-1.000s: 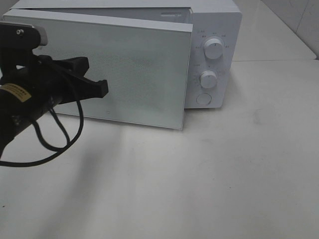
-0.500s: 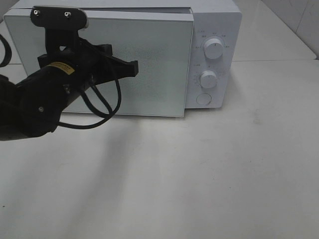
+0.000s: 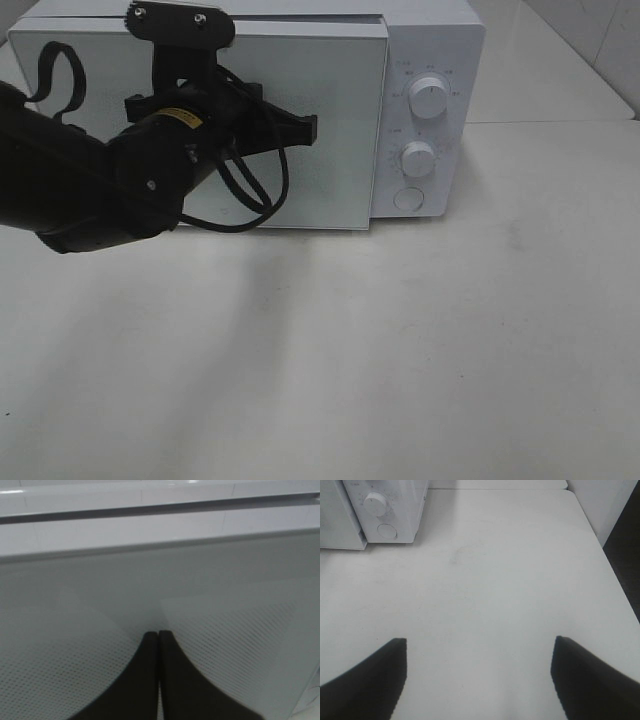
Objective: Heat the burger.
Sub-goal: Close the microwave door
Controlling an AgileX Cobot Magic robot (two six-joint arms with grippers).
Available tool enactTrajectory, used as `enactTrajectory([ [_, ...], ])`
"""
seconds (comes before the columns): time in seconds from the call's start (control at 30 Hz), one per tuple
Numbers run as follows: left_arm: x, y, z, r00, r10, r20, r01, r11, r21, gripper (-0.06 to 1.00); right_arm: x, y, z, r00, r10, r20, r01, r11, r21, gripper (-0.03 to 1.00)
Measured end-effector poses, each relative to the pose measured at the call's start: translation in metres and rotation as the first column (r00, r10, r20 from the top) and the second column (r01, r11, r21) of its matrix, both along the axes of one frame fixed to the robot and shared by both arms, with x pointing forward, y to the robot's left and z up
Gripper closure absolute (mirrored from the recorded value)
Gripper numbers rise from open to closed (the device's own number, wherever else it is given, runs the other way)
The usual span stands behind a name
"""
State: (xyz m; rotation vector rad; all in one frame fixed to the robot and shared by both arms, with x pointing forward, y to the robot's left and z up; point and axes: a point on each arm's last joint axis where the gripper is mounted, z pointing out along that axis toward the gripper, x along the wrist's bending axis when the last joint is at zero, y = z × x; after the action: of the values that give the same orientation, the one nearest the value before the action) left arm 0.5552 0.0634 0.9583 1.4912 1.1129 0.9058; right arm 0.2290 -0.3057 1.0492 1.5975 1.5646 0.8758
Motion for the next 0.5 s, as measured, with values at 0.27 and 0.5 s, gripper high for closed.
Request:
enactTrajectory([
  [0.27,0.01,-0.009,-0.005,0.999,-0.02,-0.041,0.021,1.0,0.006,0.94,0.0,0.0,0.0,1.0,0.0,0.0,0.0,1.0,0.0,0.2],
  [0.5,0.019,-0.015,0.0,0.997,-0.045,-0.069,0.045,0.999,-0.004,0.94,0.0,0.0,0.0,1.0,0.0,0.0,0.0,1.0,0.0,0.2],
])
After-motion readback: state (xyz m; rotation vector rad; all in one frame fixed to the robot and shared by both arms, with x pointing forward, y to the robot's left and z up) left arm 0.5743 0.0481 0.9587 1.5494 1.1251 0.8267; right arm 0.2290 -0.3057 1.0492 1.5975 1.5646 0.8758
